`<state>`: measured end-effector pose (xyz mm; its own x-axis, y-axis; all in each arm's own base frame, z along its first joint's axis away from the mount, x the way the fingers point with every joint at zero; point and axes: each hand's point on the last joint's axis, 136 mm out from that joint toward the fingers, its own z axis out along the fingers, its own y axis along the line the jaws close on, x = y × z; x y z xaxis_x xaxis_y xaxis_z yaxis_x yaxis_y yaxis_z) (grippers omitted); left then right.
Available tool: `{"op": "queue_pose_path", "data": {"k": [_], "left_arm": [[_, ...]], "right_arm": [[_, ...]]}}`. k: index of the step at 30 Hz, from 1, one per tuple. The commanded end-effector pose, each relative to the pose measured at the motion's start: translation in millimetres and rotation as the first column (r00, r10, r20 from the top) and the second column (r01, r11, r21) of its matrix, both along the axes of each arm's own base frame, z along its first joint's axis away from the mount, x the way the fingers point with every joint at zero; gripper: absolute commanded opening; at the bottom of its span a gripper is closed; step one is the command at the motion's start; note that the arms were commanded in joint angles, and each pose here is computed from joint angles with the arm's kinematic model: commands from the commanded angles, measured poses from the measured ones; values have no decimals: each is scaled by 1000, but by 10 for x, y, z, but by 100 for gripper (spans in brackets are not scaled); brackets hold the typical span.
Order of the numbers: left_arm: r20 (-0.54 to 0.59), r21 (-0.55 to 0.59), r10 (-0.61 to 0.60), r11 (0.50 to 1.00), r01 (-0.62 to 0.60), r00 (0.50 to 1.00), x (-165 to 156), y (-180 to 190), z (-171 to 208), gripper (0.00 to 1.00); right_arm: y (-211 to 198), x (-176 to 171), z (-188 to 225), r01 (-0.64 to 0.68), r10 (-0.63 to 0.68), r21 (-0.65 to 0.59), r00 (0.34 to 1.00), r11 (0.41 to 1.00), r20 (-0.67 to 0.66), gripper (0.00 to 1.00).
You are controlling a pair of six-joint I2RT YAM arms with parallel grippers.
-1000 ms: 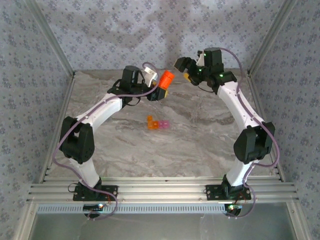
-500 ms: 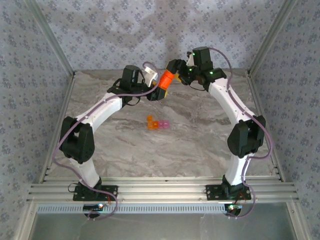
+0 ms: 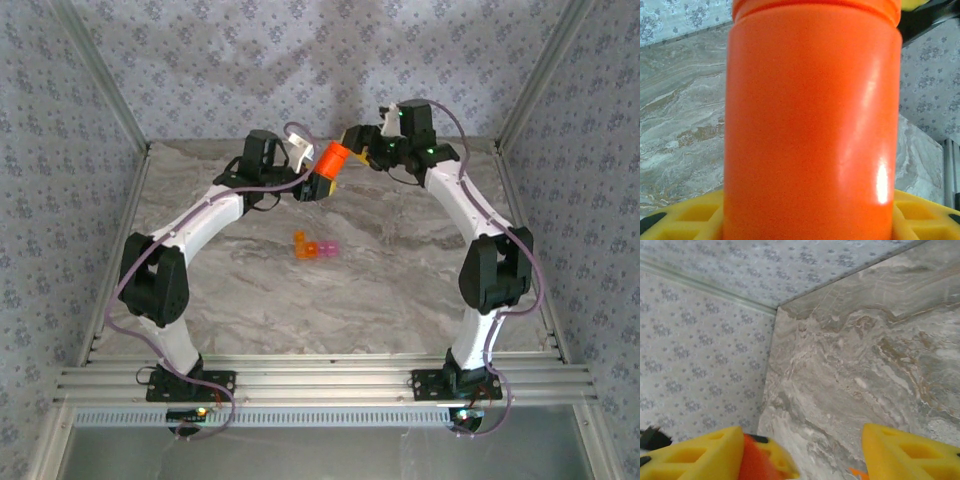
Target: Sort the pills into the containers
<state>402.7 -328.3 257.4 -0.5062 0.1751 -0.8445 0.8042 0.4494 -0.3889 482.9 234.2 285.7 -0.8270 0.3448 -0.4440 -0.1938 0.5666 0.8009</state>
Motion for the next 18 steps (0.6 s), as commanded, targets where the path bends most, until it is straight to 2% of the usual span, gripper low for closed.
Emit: {"op": "queue_pose_path", "data": {"k": [1, 8, 18], "left_arm": [[92, -64, -28, 997, 34, 995, -7, -22, 395, 0], [98, -27, -35, 999, 38, 995, -24, -17, 328, 0], [106, -8, -41, 999, 42, 994, -46, -39, 296, 0]], "right_arm": [[-118, -52, 314, 32, -34, 40, 999, 999, 42, 72], [-95, -120, 378, 92, -91, 22, 996, 996, -22, 76], [102, -163, 398, 109, -109, -14, 994, 994, -31, 82]]}}
